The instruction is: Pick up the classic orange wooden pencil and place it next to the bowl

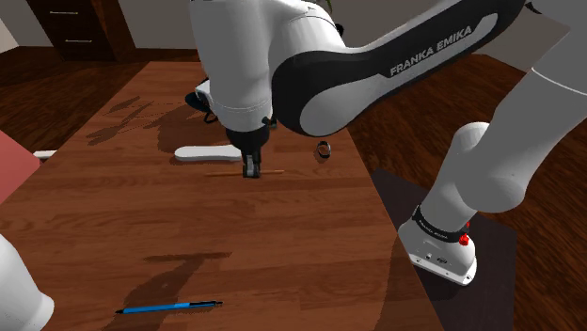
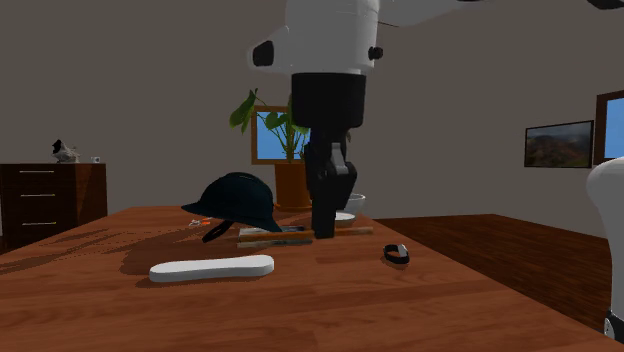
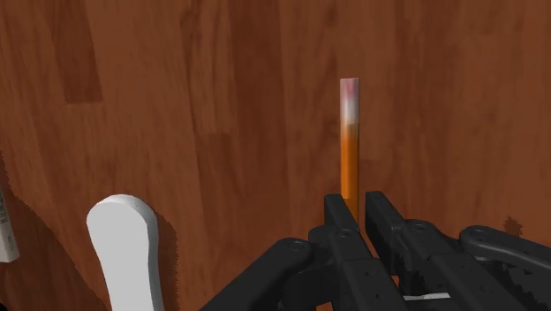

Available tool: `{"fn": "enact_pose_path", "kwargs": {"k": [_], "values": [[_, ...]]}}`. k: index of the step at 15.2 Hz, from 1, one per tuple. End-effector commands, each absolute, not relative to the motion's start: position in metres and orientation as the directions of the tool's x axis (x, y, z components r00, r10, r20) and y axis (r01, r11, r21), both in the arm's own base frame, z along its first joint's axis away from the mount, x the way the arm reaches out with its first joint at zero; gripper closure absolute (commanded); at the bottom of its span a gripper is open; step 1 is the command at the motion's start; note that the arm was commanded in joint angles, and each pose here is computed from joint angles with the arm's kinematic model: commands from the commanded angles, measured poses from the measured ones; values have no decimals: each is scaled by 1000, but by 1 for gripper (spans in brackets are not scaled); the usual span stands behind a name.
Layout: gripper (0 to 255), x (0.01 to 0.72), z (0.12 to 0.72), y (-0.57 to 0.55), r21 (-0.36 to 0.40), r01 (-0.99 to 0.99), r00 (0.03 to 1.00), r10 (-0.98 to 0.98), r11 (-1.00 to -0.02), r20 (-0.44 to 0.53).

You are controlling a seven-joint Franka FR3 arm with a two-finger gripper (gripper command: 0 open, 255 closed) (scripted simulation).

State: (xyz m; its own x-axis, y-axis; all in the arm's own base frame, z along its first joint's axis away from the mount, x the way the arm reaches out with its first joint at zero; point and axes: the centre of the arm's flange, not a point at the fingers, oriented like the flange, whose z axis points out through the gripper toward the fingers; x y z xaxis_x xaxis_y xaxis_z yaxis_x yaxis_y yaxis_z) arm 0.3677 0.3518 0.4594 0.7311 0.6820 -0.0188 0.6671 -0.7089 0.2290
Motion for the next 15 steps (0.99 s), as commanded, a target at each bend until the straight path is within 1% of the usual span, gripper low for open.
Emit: {"fn": "enact_pose_path", "kwargs": {"k": [1,5,15], "values": [[255,368,471,350,229,667,731,682,-709,-19],[255,368,492,350,229,667,731,682,-709,-19],[255,408,492,225,229,667,731,682,-709,-19]]}}
